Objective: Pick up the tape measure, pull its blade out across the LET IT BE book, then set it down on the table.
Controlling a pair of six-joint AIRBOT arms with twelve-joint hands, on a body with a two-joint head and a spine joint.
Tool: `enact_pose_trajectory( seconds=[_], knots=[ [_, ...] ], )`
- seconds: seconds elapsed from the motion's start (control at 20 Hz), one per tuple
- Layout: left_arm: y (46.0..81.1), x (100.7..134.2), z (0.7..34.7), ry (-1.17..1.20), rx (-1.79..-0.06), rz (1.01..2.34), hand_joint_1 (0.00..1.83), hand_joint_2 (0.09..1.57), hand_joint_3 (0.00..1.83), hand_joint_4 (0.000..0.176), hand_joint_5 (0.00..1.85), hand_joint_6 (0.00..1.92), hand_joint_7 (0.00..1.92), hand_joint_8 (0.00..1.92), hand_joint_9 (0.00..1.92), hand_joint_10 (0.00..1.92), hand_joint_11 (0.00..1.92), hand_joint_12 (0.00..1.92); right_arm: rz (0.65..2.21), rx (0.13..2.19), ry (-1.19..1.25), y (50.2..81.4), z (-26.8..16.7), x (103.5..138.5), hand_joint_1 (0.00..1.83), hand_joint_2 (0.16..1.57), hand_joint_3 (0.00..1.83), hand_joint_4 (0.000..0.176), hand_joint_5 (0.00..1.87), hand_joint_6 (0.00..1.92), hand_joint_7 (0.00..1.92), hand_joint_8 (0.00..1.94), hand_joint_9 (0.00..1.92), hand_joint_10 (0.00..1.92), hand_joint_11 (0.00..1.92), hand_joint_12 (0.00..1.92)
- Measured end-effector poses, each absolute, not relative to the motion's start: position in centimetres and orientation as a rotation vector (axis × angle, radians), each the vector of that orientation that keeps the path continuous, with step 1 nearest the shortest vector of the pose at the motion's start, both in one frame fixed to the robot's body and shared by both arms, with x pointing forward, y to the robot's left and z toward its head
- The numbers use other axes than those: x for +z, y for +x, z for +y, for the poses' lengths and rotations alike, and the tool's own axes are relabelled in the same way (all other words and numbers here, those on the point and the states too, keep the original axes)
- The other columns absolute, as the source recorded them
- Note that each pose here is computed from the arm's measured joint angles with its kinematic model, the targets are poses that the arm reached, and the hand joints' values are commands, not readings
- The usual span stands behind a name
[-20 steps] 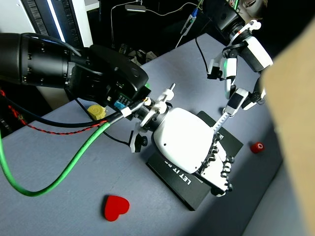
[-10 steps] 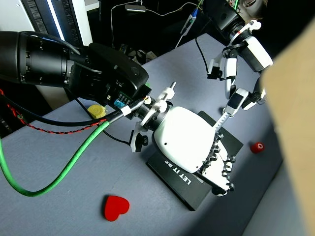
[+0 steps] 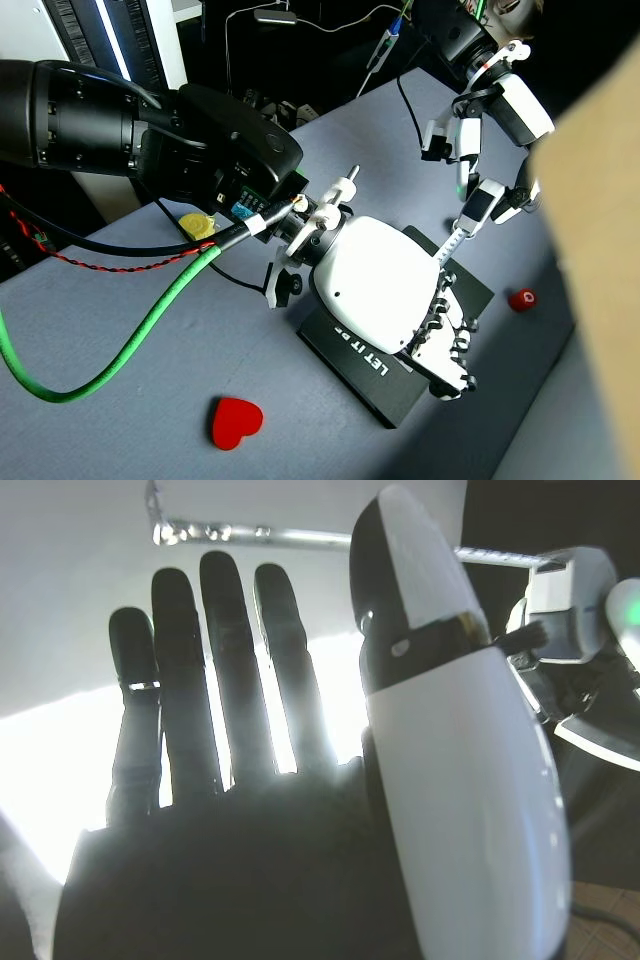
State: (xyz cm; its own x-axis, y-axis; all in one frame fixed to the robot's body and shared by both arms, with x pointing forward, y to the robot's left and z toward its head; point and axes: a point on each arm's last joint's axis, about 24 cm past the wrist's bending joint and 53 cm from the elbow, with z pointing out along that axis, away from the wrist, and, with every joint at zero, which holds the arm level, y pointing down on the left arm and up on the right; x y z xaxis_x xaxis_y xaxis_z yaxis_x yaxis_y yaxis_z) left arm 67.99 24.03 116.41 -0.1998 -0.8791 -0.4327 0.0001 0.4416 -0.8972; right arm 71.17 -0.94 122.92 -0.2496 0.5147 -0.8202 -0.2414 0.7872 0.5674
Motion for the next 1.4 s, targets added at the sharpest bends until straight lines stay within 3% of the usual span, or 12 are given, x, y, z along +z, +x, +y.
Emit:
enact_pose_trajectory(
  seconds=[0.5,0.65,0.7,0.75,0.8,0.85,0.95,1.4],
  knots=[
    [67.99,116.41,24.01,-0.786,-0.966,1.568,1.38,1.08,0.0,0.0,1.05,0.72,1.07,0.83,0.91,1.25,0.76,1.13,1.68,0.723,0.217,71.17,-0.91,122.91,0.85,1.15,0.0,0.0,0.55,0.03,0.64,0.02,0.55,0.03,0.07,1.22],
    [68.03,116.51,24.0,-0.787,-0.968,1.565,1.38,1.08,0.0,0.0,1.03,0.73,1.08,0.83,0.92,1.24,0.75,1.13,1.68,0.723,0.217,71.17,-0.91,122.91,0.85,1.18,0.0,0.0,0.62,0.02,0.78,0.04,0.72,0.1,0.22,1.34],
    [68.04,116.58,24.0,-0.786,-0.969,1.563,1.38,1.08,0.0,0.0,1.03,0.73,1.08,0.83,0.92,1.24,0.75,1.13,1.679,0.723,0.216,71.16,-0.9,122.93,0.9,1.2,0.0,0.0,0.77,0.02,0.94,0.04,0.84,0.25,0.38,1.41],
    [68.04,116.58,24.0,-0.786,-0.969,1.563,1.38,1.09,0.0,0.0,1.03,0.73,1.08,0.83,0.92,1.24,0.75,1.12,1.679,0.723,0.215,71.16,-0.89,122.94,1.15,1.2,0.0,0.0,0.71,1.26,0.97,0.9,0.91,0.47,0.57,1.46],
    [68.05,116.56,24.02,-0.789,-0.969,1.563,1.38,1.09,0.0,0.0,1.02,0.75,1.07,0.84,0.91,1.25,0.75,1.13,1.68,0.724,0.215,71.15,-0.87,122.92,1.18,1.19,0.0,0.0,0.73,1.29,0.96,1.06,0.89,0.68,0.63,1.53],
    [68.05,116.55,24.05,-0.791,-0.969,1.563,1.38,1.09,0.0,0.0,1.02,0.75,1.06,0.85,0.92,1.25,0.75,1.13,1.682,0.727,0.216,71.14,-0.84,122.89,1.19,1.19,0.0,0.0,0.75,1.29,0.96,1.08,0.87,0.85,0.67,1.54],
    [68.09,116.67,24.02,-0.793,-0.972,1.559,1.38,1.09,0.0,0.0,1.0,0.78,1.07,0.84,0.91,1.26,0.72,1.14,1.683,0.728,0.214,71.11,-0.79,122.88,1.2,1.18,0.0,0.0,0.75,1.25,0.96,1.12,0.83,1.02,0.64,1.58],
    [68.16,116.74,24.23,-0.806,-0.971,1.552,1.38,1.09,0.0,0.0,1.02,0.78,1.07,0.84,0.9,1.25,0.74,1.15,1.681,0.728,0.211,71.13,-0.83,122.93,1.2,1.2,0.0,0.0,0.72,1.27,0.95,1.17,0.8,1.05,0.62,1.56]
  ],
)
